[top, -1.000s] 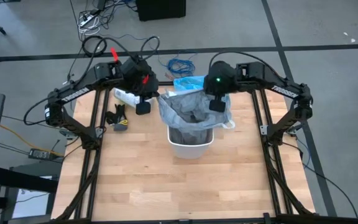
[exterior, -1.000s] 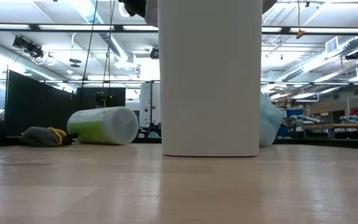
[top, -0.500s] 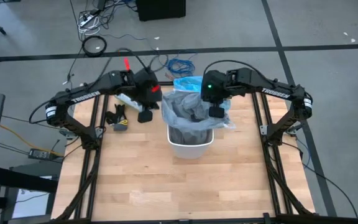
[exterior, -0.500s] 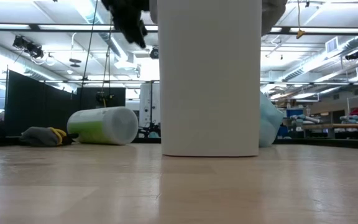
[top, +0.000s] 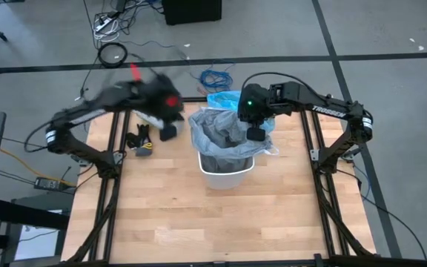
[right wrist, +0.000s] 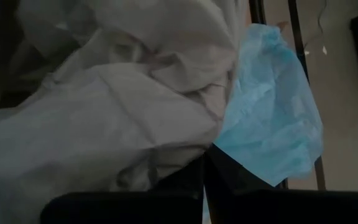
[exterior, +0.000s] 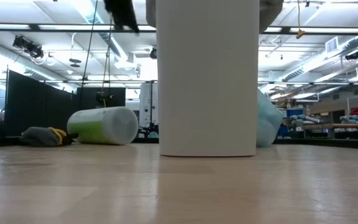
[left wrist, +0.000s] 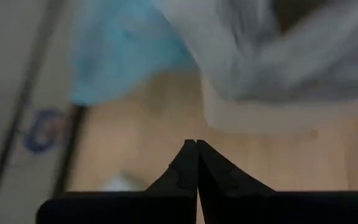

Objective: Place trash/remove bag and relplace
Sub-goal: Put the gray trash bag into the trash bin

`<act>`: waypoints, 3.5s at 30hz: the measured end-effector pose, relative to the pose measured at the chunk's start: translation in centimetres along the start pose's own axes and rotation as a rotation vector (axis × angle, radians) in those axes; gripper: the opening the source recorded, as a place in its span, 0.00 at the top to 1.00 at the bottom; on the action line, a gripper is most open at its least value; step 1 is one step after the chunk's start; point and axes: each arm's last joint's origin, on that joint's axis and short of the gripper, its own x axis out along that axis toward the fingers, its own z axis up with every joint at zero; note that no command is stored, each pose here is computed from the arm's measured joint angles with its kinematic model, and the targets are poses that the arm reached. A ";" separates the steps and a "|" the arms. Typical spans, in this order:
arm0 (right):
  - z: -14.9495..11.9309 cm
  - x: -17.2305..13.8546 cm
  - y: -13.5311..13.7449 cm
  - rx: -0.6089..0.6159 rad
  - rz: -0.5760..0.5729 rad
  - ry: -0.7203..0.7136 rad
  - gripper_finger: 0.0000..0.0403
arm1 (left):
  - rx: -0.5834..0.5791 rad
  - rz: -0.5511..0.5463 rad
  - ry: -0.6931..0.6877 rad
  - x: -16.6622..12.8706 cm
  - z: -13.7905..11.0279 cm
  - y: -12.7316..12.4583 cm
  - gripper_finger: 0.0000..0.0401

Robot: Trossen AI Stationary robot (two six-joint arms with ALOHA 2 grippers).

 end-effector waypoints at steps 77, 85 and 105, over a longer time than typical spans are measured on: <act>0.9 0.0 -0.6 0.016 -0.001 -0.097 0.90 | -0.402 -0.076 -0.137 0.5 0.6 2.2 0.99; 0.8 0.1 -0.7 0.028 -0.003 -0.096 0.90 | -0.376 0.016 -0.068 0.6 -0.2 2.5 0.99; 0.1 2.2 -0.3 0.042 0.054 -0.087 0.92 | -0.426 -0.022 -0.647 -8.2 2.4 2.9 0.93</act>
